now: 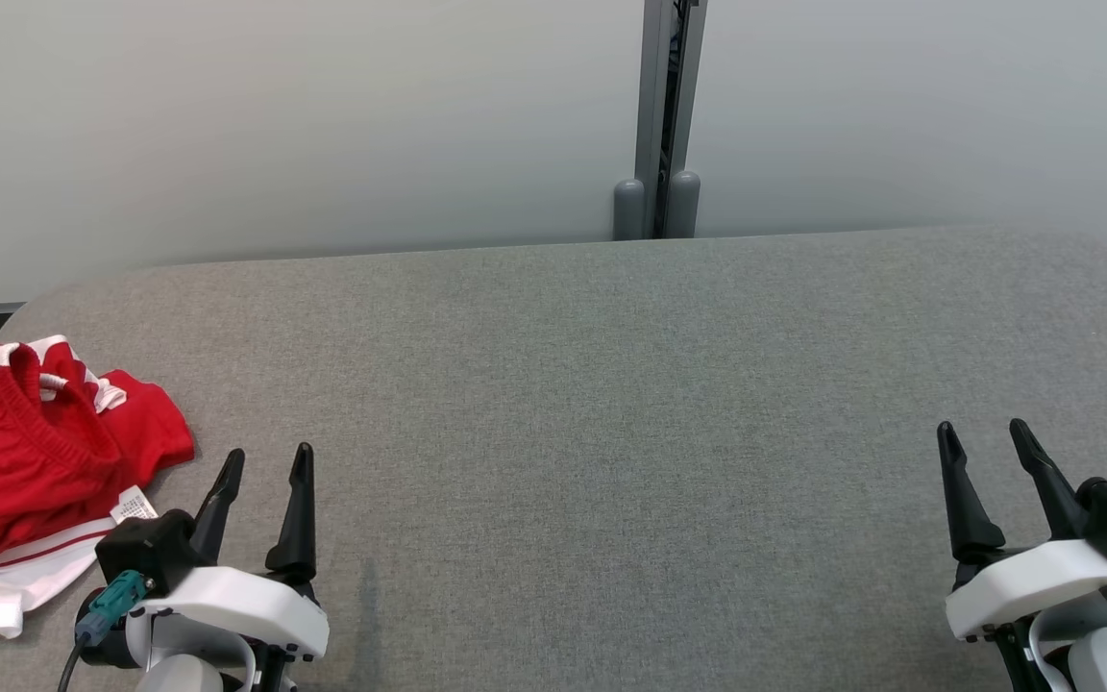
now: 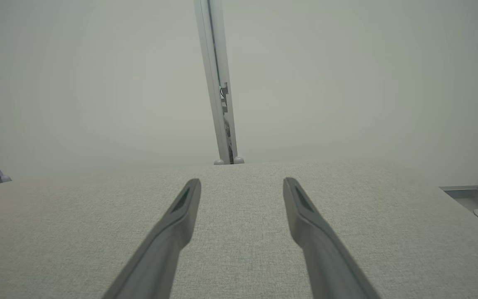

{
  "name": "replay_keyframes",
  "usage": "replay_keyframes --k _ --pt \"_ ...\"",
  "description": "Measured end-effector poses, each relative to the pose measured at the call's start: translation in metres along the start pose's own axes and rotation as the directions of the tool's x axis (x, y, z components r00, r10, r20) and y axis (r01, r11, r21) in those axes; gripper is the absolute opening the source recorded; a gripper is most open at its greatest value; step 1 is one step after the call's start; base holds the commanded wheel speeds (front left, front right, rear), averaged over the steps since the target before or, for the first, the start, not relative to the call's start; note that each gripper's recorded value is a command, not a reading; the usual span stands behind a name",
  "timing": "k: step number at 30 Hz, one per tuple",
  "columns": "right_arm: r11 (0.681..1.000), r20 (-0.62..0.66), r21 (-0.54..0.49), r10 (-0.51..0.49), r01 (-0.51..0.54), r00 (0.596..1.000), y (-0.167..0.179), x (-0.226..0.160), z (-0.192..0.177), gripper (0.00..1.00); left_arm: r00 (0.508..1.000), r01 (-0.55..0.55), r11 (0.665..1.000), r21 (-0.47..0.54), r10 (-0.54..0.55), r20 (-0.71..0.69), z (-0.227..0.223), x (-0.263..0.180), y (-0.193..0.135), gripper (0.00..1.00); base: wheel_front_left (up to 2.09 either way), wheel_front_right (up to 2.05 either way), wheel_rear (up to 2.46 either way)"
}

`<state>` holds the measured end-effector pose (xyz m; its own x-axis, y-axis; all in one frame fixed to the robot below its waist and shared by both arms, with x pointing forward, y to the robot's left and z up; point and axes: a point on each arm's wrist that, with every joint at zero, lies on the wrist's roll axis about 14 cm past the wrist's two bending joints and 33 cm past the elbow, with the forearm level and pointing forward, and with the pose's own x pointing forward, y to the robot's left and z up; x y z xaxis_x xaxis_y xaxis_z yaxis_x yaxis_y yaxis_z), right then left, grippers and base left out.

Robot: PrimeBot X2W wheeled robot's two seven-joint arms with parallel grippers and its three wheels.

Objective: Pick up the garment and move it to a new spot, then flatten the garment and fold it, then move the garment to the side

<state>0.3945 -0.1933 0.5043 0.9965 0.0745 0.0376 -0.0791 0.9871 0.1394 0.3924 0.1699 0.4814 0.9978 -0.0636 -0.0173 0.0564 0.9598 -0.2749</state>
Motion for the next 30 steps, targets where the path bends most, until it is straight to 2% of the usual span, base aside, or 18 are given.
replay_keyframes --k 11,30 --pt "0.999 0.000 -0.049 0.016 -0.016 1.000 0.0028 -0.0018 -0.0029 1.00 1.000 0.017 0.997 0.076 -0.016 -0.003 -0.0005 0.0013 -0.0018 1.00 0.00 0.00 0.00" --pt "0.999 -0.009 -0.032 0.002 -0.002 1.000 0.0000 -0.0027 -0.0066 1.00 1.000 0.005 0.998 0.067 -0.004 -0.022 -0.0070 0.0000 0.0015 1.00 0.00 0.00 0.00"
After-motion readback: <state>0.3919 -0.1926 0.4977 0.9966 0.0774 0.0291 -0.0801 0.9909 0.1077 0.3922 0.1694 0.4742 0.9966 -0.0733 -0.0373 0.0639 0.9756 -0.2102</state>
